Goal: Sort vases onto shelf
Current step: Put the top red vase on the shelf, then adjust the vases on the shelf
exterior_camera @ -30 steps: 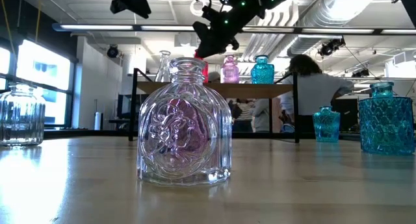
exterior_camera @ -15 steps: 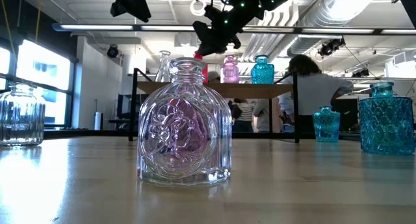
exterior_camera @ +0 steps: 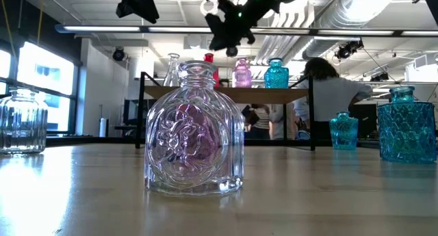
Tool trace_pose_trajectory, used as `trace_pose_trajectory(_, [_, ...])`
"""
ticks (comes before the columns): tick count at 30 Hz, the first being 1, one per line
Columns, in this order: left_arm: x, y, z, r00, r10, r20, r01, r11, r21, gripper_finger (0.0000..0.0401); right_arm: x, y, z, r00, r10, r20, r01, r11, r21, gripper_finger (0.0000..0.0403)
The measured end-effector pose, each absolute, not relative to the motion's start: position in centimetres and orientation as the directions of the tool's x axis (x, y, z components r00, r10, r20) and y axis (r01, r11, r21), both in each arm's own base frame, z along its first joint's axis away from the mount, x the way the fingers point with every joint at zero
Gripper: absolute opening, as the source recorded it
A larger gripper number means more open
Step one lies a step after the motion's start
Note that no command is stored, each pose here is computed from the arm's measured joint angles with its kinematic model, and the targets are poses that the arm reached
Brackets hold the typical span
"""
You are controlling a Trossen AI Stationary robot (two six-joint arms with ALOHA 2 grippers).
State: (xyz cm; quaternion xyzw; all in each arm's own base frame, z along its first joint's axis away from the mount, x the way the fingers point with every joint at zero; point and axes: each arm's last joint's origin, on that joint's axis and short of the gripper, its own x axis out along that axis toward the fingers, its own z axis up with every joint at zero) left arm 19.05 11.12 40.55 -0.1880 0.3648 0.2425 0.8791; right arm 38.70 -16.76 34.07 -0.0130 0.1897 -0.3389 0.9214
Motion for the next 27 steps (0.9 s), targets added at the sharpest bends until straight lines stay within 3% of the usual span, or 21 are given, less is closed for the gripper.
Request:
trace_pose_trajectory(6, [19.1, 11.1, 40.5, 0.616, 0.289, -0.733, -0.563, 0.812, -0.153, 0.0081, 37.5, -18.0, 37.5, 0.644, -0.680, -0.349, 0.660, 0.726, -0.196, 0.0080])
trace_pose_trajectory(12, [19.1, 11.1, 40.5, 0.616, 0.289, -0.733, -0.563, 0.812, -0.153, 0.0081, 35.4, -20.6, 40.1, 0.624, -0.700, -0.348, 0.720, 0.688, -0.094, 0.0080])
trace_pose_trajectory(21, [19.1, 11.1, 40.5, 0.616, 0.289, -0.733, -0.563, 0.812, -0.153, 0.0081, 33.2, -24.0, 39.5, 0.592, -0.685, -0.424, 0.769, 0.637, 0.044, 0.0080])
trace_pose_trajectory(27, [19.1, 11.2, 40.5, 0.614, 0.288, -0.735, -0.563, 0.812, -0.153, 0.0081, 33.1, -24.5, 38.9, 0.593, -0.664, -0.456, 0.765, 0.642, 0.059, 0.0080])
